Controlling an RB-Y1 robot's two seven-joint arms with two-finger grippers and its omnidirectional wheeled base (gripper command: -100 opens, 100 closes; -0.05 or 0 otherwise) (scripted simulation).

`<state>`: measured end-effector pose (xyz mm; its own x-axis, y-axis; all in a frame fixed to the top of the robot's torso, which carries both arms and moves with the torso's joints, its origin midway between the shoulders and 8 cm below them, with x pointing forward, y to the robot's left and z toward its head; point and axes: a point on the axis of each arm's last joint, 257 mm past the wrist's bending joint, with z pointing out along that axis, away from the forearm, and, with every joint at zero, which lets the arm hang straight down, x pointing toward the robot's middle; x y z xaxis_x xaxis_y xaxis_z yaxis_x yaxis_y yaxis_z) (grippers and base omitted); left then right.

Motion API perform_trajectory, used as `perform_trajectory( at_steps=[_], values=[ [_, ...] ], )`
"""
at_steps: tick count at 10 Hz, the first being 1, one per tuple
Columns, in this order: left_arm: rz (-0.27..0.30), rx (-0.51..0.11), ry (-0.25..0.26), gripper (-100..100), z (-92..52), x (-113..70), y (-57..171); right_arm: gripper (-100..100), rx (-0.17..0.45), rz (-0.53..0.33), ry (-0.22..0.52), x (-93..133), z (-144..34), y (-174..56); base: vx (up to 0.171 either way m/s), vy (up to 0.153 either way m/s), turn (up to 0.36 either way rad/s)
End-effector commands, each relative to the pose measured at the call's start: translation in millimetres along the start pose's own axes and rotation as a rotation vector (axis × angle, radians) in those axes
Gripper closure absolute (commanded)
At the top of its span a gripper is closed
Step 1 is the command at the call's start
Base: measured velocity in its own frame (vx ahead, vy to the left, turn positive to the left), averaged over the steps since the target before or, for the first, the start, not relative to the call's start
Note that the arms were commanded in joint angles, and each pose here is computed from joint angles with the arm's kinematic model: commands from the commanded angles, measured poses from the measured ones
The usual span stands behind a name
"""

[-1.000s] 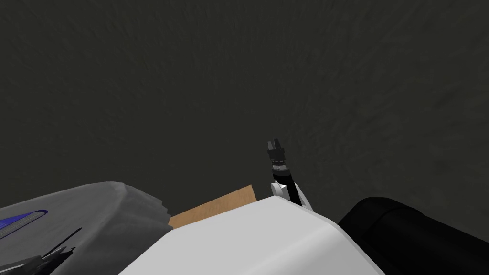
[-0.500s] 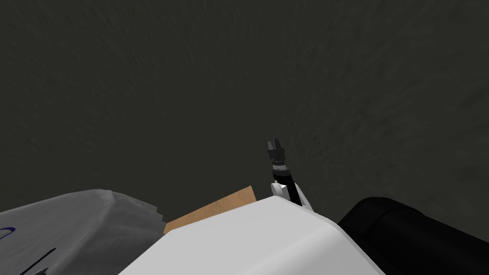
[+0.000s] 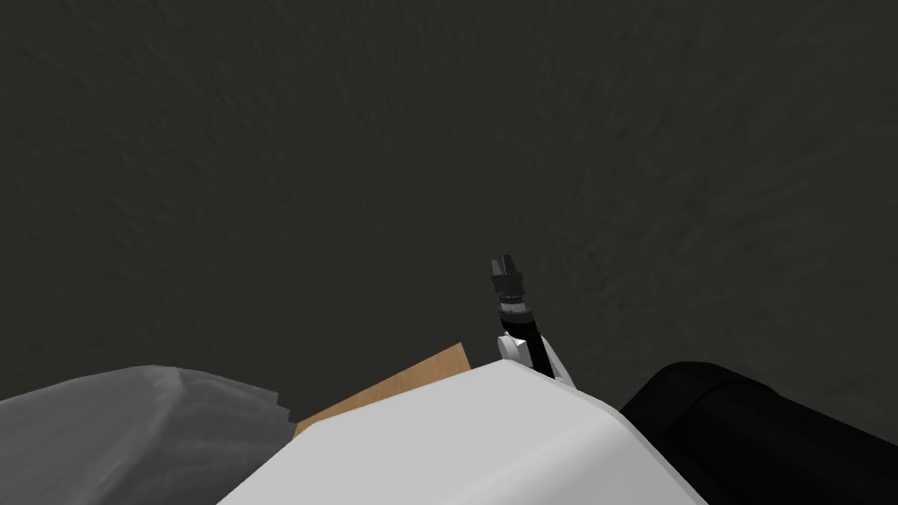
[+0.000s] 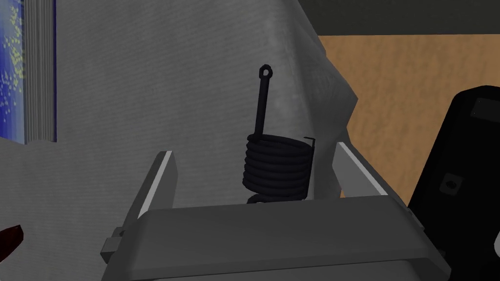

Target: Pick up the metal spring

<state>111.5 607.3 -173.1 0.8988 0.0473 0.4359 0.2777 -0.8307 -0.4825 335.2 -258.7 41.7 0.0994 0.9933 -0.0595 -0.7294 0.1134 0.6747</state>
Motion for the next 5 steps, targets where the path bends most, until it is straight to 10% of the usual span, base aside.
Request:
perform_trajectory(
  at_steps=[1,5],
  values=[
    [-0.018,-0.024,-0.039,-100,-1.5,-11.0,4,0,0.0,0.0,0.0,0,0.0,0,0.035,0.02,-0.031],
    [-0.076,-0.061,-0.12,-100,-7.3,-37.0,6,0,0.0,0.0,0.0,0,0.0,0,0.033,0.02,-0.037]
  ],
)
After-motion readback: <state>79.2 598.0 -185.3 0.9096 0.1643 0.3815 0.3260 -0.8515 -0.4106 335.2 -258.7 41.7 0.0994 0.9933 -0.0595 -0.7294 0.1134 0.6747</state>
